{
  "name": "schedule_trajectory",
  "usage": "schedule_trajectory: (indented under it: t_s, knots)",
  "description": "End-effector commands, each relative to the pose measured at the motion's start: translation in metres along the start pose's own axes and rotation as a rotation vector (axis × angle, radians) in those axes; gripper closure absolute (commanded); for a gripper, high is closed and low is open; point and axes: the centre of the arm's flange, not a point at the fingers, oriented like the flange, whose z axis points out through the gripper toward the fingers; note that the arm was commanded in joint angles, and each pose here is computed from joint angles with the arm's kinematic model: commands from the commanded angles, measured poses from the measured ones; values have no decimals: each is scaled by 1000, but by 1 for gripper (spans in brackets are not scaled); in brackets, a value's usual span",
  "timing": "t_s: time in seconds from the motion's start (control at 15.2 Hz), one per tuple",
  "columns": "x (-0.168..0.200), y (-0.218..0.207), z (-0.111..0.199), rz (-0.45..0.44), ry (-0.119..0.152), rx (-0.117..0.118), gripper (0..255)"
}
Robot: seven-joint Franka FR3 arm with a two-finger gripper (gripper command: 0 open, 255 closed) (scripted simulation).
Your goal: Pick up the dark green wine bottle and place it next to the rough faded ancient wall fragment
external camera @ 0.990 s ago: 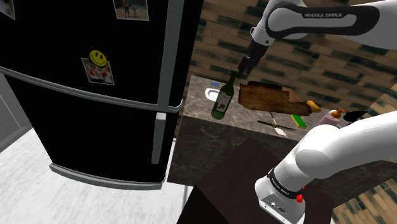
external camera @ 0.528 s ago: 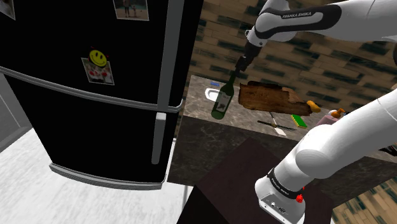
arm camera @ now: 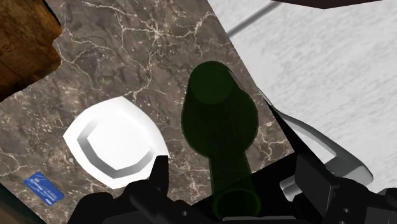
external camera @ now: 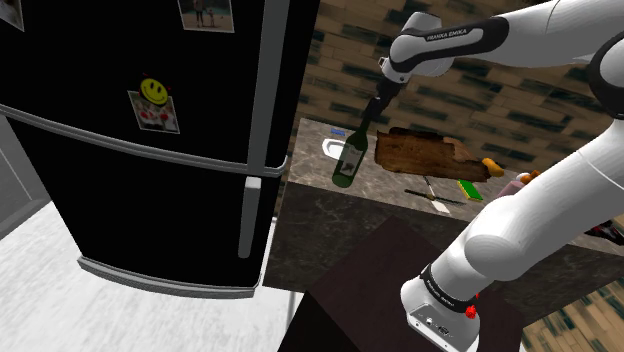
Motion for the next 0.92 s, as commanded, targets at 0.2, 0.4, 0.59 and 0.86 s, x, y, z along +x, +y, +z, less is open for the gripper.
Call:
schedule_trajectory:
  t_s: [0.2, 0.4, 0.59, 0.86]
  knots:
    - [0, -1, 9, 0, 0, 0, 0]
    - [0, -1, 9, 0, 0, 0, 0]
    - [0, -1, 9, 0, 0, 0, 255]
    - [0, -1, 9, 0, 0, 0, 255]
